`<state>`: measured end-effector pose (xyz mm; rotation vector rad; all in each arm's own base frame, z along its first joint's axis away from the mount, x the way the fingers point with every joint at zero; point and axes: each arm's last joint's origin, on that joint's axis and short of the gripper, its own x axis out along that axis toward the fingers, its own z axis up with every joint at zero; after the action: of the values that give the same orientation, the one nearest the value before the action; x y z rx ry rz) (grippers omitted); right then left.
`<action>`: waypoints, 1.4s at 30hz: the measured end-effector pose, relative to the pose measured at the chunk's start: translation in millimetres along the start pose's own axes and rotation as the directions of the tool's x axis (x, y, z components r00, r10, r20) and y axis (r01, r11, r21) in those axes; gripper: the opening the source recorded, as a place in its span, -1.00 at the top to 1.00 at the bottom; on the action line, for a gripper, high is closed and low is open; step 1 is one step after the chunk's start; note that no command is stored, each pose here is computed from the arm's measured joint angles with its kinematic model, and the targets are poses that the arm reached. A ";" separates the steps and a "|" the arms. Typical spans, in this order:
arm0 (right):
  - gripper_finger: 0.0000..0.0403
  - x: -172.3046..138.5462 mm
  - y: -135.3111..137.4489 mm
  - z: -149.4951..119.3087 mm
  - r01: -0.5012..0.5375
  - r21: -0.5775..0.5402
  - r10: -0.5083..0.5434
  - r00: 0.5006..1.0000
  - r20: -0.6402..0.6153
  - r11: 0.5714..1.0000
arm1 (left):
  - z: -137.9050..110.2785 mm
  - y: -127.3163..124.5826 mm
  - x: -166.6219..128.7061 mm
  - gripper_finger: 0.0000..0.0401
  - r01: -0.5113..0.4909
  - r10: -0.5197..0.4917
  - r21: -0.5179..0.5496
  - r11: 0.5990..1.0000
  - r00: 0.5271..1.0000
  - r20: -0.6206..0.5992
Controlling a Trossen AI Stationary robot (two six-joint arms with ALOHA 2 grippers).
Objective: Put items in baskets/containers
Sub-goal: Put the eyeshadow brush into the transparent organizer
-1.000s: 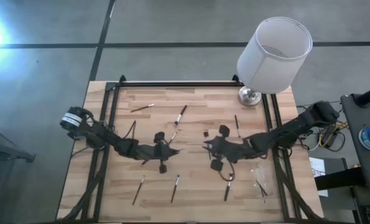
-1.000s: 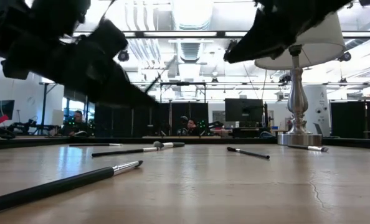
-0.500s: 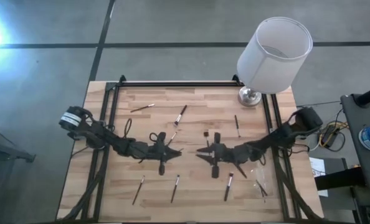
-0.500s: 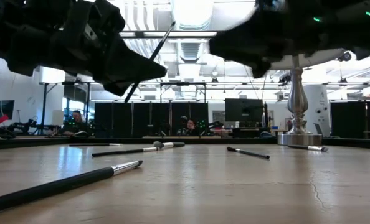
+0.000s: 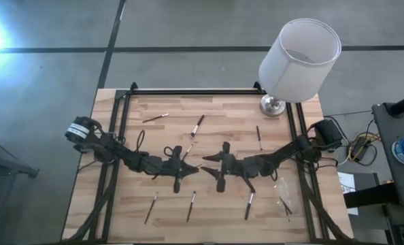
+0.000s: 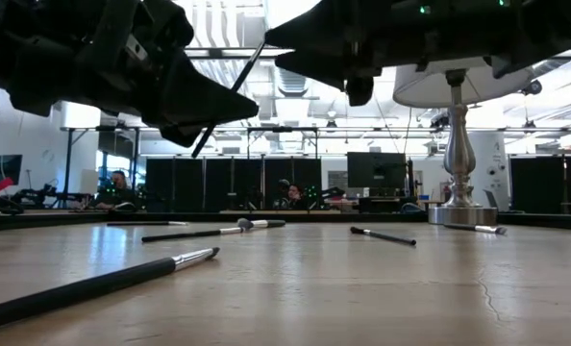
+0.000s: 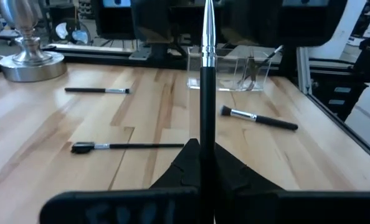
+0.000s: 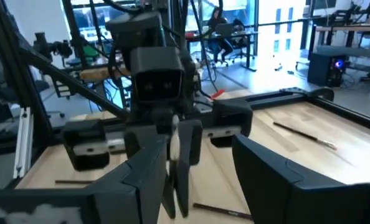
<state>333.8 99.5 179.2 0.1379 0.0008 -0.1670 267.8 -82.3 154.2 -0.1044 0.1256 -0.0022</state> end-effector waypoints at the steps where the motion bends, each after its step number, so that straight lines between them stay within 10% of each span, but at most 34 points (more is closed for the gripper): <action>1: 0.16 0.6 0.3 0.9 -0.002 -0.002 0.002 1.000 0.003 1.000 | -0.2 0.1 -0.2 0.97 0.001 -0.001 0.000 1.000 1.000 -0.001; 22: 0.92 13.4 4.9 9.1 -0.048 -0.053 0.047 0.999 -0.020 0.997 | 0.4 -0.1 0.2 0.97 0.004 -0.004 -0.002 1.000 1.000 0.002; 42: 0.96 -15.1 14.1 41.3 -0.071 -0.092 0.046 0.969 -0.243 0.993 | 1.7 0.5 -2.1 0.53 0.005 -0.006 -0.063 0.998 1.000 -0.006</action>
<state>320.8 110.1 222.3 0.0575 0.2463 -0.0901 265.9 -81.6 156.1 -0.1673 0.1319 -0.0039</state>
